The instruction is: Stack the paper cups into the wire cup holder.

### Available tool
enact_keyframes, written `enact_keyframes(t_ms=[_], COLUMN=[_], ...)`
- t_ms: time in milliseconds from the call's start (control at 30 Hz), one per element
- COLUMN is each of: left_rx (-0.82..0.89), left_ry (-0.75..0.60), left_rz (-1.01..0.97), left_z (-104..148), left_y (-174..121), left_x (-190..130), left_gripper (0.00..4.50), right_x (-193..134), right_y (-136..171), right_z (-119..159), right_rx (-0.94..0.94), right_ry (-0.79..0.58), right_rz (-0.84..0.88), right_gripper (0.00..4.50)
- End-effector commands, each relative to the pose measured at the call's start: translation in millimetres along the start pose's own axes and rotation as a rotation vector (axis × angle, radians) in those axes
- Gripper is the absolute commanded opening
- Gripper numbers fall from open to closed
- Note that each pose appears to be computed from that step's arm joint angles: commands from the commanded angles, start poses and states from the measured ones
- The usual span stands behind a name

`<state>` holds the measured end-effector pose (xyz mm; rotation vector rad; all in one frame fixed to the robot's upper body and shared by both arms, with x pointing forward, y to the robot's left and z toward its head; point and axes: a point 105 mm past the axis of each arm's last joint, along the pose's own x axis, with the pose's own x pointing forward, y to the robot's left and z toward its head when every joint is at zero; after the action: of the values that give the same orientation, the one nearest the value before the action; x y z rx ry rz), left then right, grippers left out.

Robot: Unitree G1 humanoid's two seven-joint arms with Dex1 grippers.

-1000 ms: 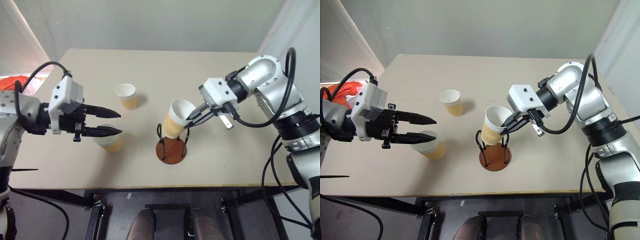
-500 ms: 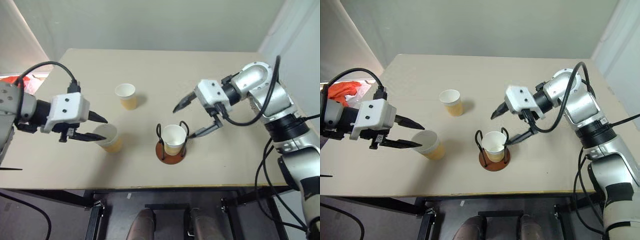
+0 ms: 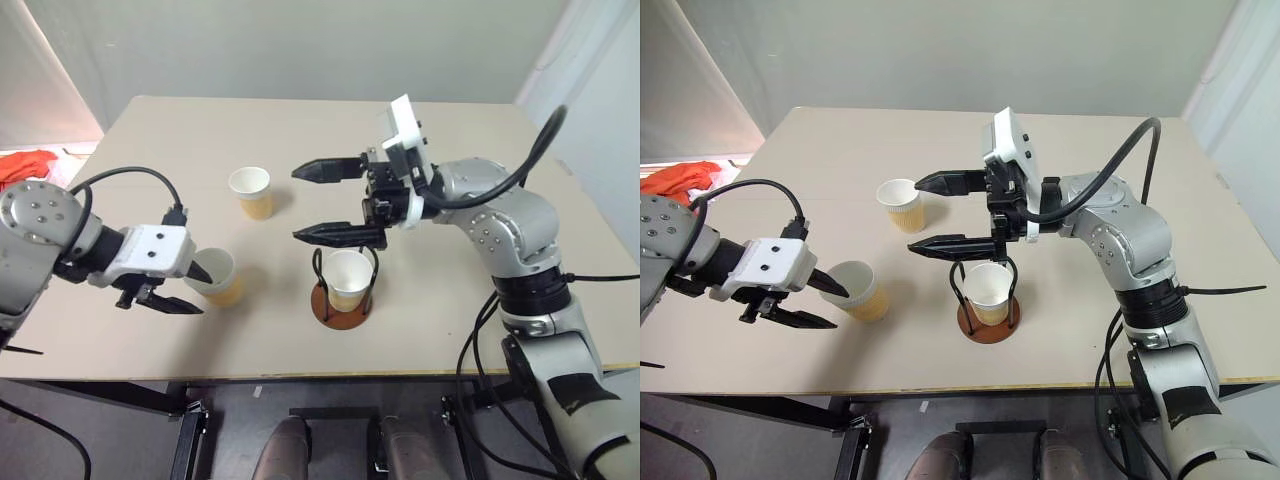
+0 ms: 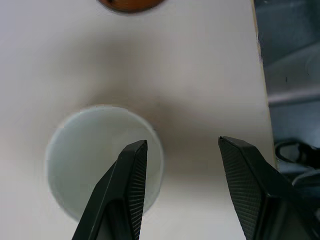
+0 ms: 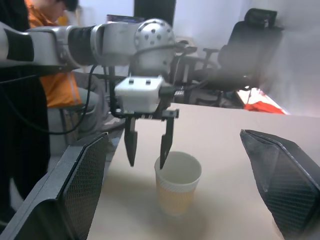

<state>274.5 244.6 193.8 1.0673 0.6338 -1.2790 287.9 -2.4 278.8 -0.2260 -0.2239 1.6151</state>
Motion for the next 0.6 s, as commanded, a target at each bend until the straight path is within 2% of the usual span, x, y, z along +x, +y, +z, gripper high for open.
enact_keyframes(t_ms=[33,267,367,533,600], left_rx=[0.032,0.068,0.081,0.089,0.098], left_ry=[0.077,0.107,0.068,0.063,0.056], left_rz=[-0.009,-0.028,-0.054,-0.063,-0.070], left_z=[-11.1,-17.8,-11.4,-9.7,-7.3], left_y=[4.0,8.7,6.1,6.2,5.6], left_x=[3.7,16.4,20.7,21.1,22.6], left_gripper=[2.48,2.48,1.93,0.16,0.06], right_x=[-1.5,-3.7,-7.1,-9.7,-11.5], right_y=[-1.0,2.6,3.2,3.5,4.1], right_z=[9.4,10.6,10.0,7.9,8.2], right_rx=[-0.044,-0.050,-0.046,-0.054,-0.053], right_ry=[-0.018,-0.003,0.000,0.016,0.018], right_rz=[-0.038,-0.039,-0.046,-0.050,-0.048], right_gripper=[4.45,4.45,4.50,4.50,4.50])
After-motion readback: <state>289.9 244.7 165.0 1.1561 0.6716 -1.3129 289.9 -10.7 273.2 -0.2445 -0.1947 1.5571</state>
